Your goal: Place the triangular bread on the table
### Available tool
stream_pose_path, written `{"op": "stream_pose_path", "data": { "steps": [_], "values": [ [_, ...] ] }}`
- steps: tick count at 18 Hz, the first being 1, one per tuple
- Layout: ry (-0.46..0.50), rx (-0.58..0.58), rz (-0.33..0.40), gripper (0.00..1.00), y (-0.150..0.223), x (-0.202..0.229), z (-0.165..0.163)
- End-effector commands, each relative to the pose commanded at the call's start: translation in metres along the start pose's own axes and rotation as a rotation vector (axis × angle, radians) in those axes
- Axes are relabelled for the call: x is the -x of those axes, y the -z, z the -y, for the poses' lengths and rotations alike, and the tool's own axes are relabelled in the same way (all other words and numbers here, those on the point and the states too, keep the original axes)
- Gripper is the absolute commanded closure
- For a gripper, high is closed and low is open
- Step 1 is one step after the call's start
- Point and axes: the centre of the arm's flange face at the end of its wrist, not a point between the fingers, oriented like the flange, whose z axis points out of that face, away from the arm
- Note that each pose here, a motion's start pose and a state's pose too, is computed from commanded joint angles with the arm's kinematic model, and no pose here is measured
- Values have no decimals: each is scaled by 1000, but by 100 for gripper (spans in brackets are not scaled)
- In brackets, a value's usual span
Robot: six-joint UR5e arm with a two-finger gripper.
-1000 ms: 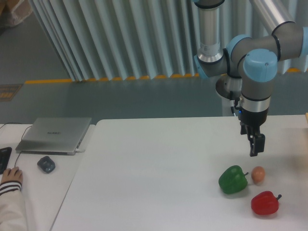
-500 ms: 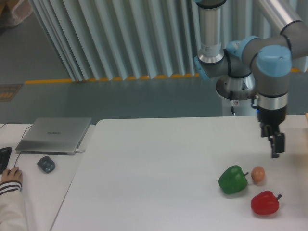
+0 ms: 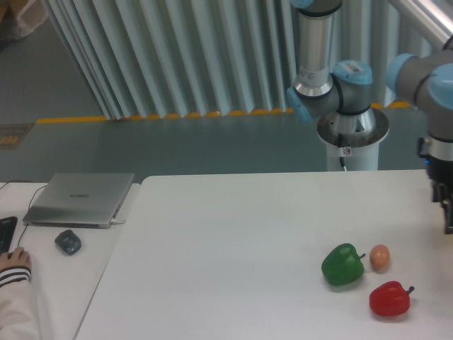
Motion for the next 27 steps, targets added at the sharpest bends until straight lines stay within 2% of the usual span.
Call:
{"op": "stream_pose_path", "data": {
  "steps": [6,9,16,27],
  "values": [
    [-64,24,14,0,-21,0,-46],
    [-91,49,-12,0,-37,-6,-68],
    [-83,68,-48,0,-58,-5,-81],
    [-66,28,-98,0,-105,-6,-92]
  ]
}}
